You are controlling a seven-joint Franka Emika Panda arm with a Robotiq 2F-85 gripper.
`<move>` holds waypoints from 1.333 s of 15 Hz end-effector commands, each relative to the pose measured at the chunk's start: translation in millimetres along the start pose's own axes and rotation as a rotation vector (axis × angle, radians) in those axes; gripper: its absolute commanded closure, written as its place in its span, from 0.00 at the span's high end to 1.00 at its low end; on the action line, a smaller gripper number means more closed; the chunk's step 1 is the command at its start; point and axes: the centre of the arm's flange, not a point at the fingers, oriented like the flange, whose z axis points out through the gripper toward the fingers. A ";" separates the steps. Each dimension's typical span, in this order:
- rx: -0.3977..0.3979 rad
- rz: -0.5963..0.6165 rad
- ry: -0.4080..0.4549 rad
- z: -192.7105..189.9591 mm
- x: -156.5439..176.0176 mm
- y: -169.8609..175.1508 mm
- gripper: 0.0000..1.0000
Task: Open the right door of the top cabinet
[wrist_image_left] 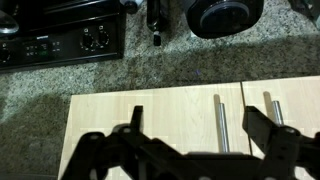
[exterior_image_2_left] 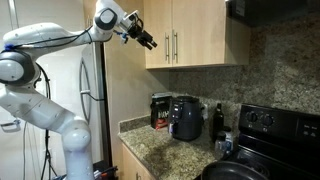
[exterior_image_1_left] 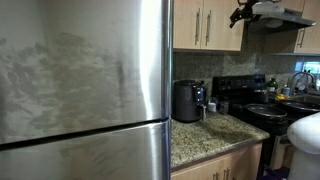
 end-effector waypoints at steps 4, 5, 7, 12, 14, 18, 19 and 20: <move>0.000 0.018 0.036 26.7 86.5 -9.5 1.00; -0.002 0.028 0.035 30.3 98.2 -12.8 1.00; -0.009 0.056 0.025 35.4 109.3 -24.4 1.00; -0.008 0.044 0.015 61.2 97.7 -27.7 1.00; 0.003 0.029 -0.001 76.3 106.2 -36.2 1.00; -0.017 0.030 -0.006 105.4 115.5 -58.8 1.00; -0.014 0.040 0.004 110.6 118.8 -63.9 1.00; -0.021 0.059 0.022 115.1 122.7 -68.2 1.00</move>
